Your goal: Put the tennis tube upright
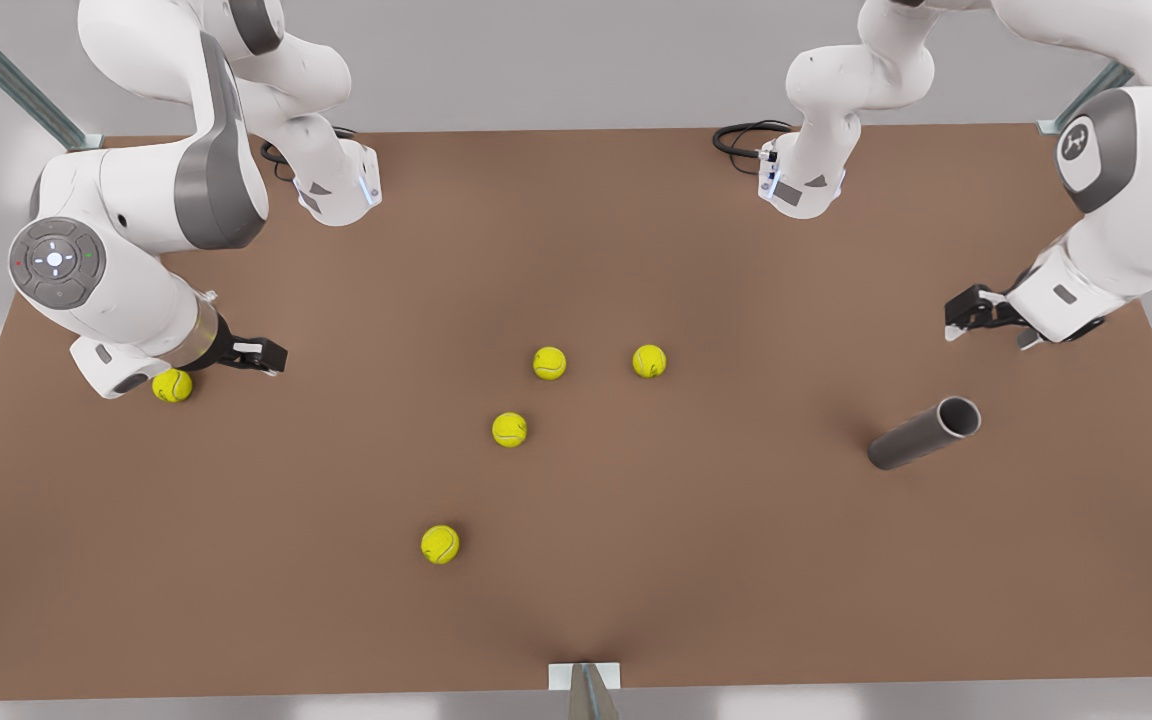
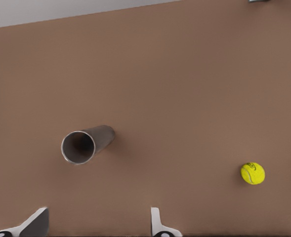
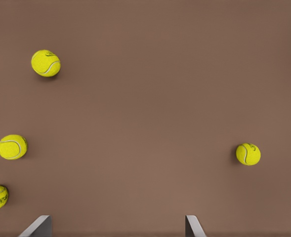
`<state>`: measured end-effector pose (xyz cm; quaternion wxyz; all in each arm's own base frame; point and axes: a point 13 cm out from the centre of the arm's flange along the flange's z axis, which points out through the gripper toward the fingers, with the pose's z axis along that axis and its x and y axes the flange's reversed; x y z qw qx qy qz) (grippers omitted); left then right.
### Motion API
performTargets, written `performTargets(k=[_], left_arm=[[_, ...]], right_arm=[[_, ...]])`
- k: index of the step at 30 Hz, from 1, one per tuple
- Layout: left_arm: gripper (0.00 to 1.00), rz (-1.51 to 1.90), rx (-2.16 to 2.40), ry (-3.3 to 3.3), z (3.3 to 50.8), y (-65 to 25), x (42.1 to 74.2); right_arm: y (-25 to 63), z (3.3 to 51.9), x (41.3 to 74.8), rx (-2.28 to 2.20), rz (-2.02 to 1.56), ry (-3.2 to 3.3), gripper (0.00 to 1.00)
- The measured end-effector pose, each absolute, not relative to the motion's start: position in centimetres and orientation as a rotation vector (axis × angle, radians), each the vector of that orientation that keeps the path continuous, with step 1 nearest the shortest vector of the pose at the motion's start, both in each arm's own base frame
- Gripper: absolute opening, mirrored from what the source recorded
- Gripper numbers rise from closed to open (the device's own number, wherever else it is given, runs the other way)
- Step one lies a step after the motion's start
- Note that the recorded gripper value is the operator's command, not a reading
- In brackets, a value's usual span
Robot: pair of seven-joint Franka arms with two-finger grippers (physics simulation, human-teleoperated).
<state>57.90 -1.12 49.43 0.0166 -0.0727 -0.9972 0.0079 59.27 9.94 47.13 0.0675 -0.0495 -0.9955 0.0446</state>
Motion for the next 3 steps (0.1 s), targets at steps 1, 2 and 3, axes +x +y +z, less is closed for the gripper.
performTargets(k=[1,2,3], left_arm=[[1.0,0.023,-0.203,-3.09,49.34,-1.05,57.58],[1.0,0.022,-0.181,-3.081,49.26,-0.97,57.32],[1.0,0.021,-0.161,-3.073,49.2,-0.93,57.1]], right_arm=[[9.92,47.13,59.27,-0.149,0.134,-3.0,1.0],[9.92,47.13,59.27,-0.149,0.134,-3.0,1.0],[9.92,47.13,59.27,-0.149,0.134,-3.0,1.0]])
